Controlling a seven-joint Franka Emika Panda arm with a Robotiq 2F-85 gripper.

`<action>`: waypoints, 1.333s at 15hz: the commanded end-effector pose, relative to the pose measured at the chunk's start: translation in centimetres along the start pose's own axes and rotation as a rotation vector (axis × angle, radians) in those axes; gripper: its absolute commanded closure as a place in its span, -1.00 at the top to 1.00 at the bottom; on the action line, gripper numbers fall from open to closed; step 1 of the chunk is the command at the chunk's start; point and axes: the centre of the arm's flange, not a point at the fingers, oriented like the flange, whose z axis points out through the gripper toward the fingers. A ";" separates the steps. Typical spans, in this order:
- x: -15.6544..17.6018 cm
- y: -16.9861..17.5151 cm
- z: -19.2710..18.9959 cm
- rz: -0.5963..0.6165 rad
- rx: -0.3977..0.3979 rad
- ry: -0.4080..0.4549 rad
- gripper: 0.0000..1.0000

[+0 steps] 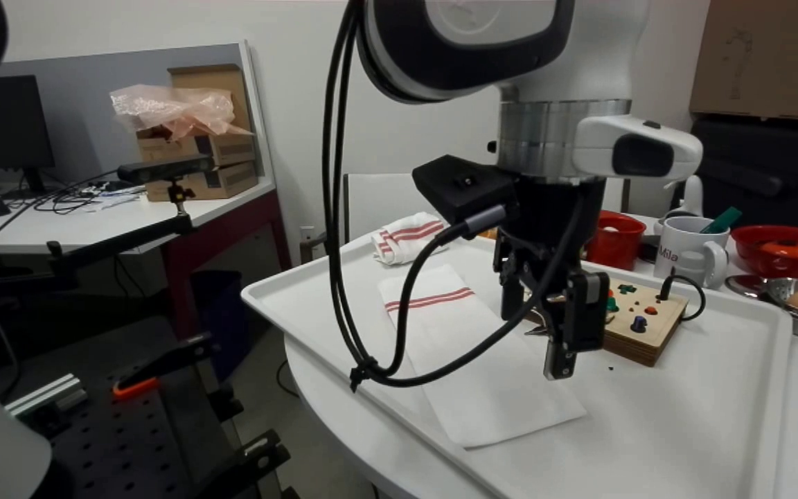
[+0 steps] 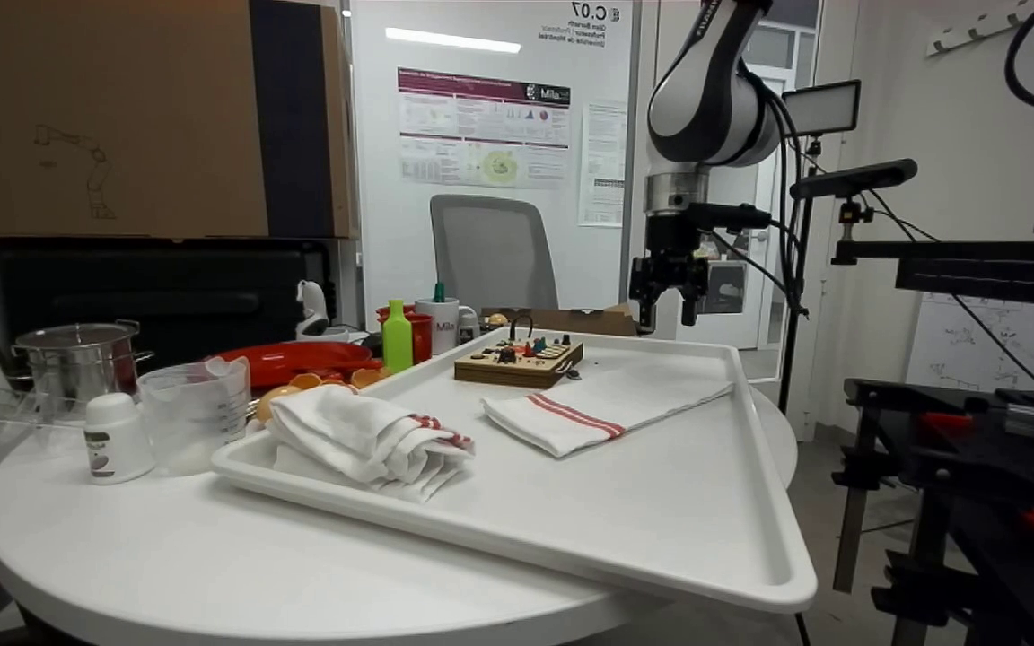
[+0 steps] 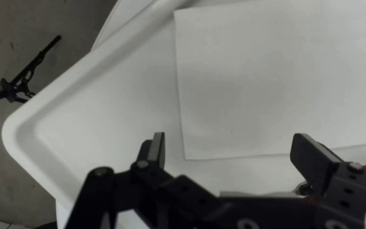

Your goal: Fold the towel twice

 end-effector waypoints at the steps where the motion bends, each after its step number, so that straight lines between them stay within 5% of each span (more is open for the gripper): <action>1: 1.8 2.0 1.8 0.030 0.019 -0.115 1.00; 8: 0.9 3.1 4.8 0.060 0.020 -0.238 1.00; 17: 0.2 2.2 6.3 0.079 0.019 -0.251 0.99; 18: 0.2 2.2 6.4 0.084 0.011 -0.252 0.49; 20: 0.1 2.2 6.6 0.086 0.008 -0.257 0.39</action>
